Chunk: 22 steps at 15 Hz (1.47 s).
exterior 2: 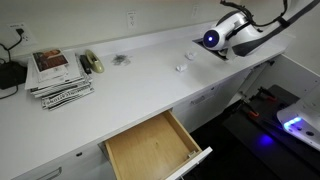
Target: Pour the contents in the white coffee cup onto the right side of the countertop
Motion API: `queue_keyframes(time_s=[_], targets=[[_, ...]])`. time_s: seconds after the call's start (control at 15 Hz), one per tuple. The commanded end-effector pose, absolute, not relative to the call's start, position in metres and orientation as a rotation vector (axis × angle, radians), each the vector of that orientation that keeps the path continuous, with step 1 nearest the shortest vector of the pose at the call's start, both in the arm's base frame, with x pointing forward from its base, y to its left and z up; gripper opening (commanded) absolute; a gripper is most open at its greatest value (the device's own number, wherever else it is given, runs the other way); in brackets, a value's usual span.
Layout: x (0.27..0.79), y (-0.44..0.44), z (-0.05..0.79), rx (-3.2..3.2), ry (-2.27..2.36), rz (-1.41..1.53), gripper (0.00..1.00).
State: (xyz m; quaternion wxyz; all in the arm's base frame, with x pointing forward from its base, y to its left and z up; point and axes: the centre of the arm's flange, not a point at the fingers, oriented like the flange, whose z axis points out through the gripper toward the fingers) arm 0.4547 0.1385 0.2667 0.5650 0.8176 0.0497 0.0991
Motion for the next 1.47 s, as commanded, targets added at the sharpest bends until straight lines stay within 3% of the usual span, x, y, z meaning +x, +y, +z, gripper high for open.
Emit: queue_keyframes(time_s=[0.0, 1.4], targets=[[0.478, 0.153, 0.243, 1.845, 0.117, 0.189, 0.01], [0.522, 0.171, 0.177, 1.666, 0.12, 0.074, 0.01]])
